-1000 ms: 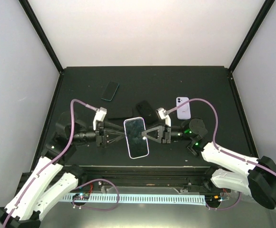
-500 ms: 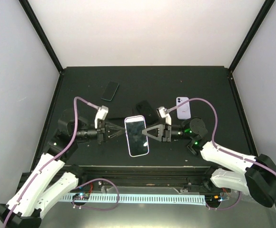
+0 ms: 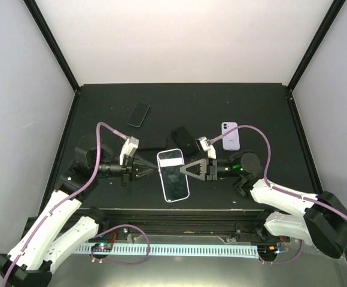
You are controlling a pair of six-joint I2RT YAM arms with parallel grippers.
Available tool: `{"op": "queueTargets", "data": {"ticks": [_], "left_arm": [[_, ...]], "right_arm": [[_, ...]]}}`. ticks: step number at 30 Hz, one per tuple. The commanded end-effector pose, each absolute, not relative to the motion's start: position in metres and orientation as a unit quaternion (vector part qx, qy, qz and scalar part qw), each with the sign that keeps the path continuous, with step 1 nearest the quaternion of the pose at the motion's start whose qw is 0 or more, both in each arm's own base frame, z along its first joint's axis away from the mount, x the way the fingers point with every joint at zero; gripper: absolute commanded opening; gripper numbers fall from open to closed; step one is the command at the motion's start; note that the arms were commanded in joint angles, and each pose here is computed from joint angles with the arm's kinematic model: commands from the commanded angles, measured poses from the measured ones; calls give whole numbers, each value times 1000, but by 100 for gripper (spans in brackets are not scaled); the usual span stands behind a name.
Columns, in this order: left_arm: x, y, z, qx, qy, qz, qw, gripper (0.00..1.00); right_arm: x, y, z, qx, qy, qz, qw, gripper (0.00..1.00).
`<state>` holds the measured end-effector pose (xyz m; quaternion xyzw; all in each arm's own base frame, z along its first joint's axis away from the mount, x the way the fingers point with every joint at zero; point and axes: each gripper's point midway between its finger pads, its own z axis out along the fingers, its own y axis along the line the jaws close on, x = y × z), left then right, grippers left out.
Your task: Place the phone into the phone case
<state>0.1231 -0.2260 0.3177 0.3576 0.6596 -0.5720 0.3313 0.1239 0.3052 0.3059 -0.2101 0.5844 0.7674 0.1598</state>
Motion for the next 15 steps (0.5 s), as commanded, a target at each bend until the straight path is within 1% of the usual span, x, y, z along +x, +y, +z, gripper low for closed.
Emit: {"op": "queueTargets", "data": {"ticks": [1, 3, 7, 8, 11, 15], "left_arm": [[141, -224, 292, 330, 712, -529, 323, 2], [150, -220, 285, 310, 734, -507, 329, 3], [154, -216, 285, 287, 748, -497, 333, 13], [155, -215, 286, 279, 751, -495, 336, 16], [155, -210, 288, 258, 757, -491, 344, 35], [139, -214, 305, 266, 722, -541, 341, 47]], "right_arm": [[101, 289, 355, -261, 504, 796, 213, 1], [99, 287, 356, -263, 502, 795, 215, 1], [102, 289, 351, -265, 517, 782, 224, 1], [102, 289, 349, -264, 522, 778, 228, 1], [104, 289, 348, -265, 527, 771, 238, 1], [107, 291, 344, -262, 538, 763, 245, 1]]}}
